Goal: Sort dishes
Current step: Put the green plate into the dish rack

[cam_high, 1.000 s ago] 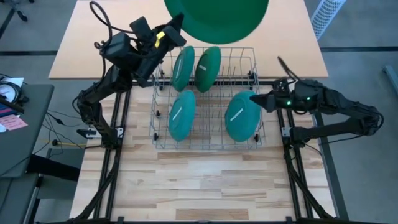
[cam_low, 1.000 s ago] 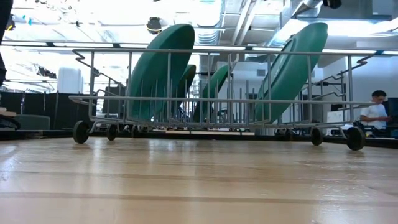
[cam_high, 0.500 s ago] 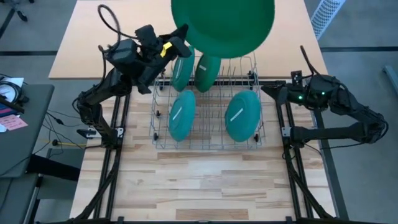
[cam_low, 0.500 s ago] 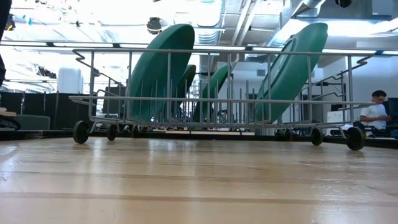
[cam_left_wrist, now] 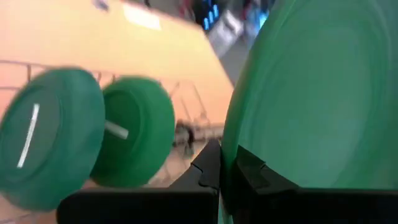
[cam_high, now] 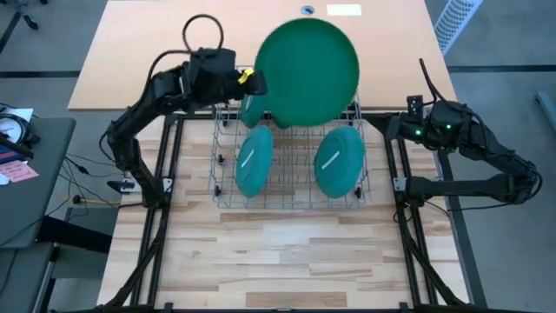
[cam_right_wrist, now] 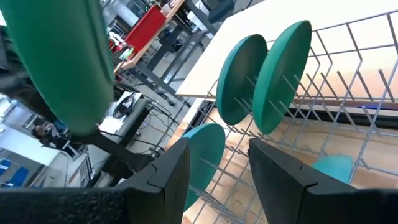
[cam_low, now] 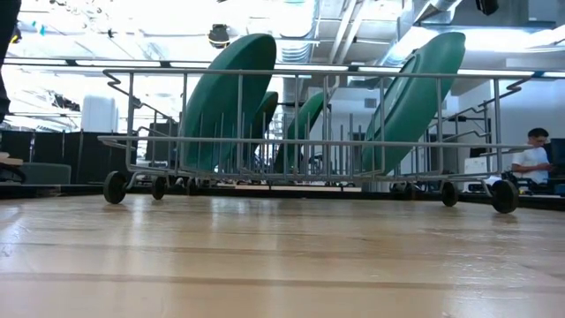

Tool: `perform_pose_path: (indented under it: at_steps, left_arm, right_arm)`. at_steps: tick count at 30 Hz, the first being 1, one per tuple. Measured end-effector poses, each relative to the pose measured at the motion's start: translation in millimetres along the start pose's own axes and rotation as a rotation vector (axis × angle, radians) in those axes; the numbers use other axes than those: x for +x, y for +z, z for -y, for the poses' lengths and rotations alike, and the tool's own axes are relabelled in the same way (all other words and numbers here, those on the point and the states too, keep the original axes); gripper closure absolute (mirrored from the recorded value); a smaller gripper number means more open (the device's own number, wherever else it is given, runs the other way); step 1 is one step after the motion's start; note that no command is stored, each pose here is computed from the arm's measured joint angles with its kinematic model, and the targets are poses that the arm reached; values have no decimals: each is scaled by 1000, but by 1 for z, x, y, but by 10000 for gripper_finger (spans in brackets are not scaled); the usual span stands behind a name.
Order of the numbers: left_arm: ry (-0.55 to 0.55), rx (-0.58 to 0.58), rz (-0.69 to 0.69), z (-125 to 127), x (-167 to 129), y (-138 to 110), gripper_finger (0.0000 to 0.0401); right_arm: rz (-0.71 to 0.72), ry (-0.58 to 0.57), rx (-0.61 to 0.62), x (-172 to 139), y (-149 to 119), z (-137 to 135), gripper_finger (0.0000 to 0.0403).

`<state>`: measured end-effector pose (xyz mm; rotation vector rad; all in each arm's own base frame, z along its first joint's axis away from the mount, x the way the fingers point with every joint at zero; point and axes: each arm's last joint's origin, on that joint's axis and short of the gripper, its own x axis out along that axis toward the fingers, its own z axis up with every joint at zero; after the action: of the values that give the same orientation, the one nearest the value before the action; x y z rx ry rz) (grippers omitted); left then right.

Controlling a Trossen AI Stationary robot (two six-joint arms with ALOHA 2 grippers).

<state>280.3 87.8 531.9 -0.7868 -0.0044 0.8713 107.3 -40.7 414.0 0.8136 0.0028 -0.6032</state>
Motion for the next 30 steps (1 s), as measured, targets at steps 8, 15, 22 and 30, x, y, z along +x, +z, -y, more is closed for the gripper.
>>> perform_pose_path:
  at_steps: [8, 15, 22, 30]
  left_arm:
    - [-124, 42, -327, -28, 15, 16, 401]
    - [-35, 63, -484, -47, 15, 12, 399]
    - [60, 86, -593, -57, 11, 4, 398]
    - [-21, 90, -804, -59, 4, -4, 397]
  right_arm:
    - [-8, -8, -3, 0, -1, 1, 233]
    - [-9, -10, -3, 1, -1, 1, 233]
    - [-7, -20, -3, 3, -1, 1, 233]
    - [8, -54, 2, 8, 2, 3, 233]
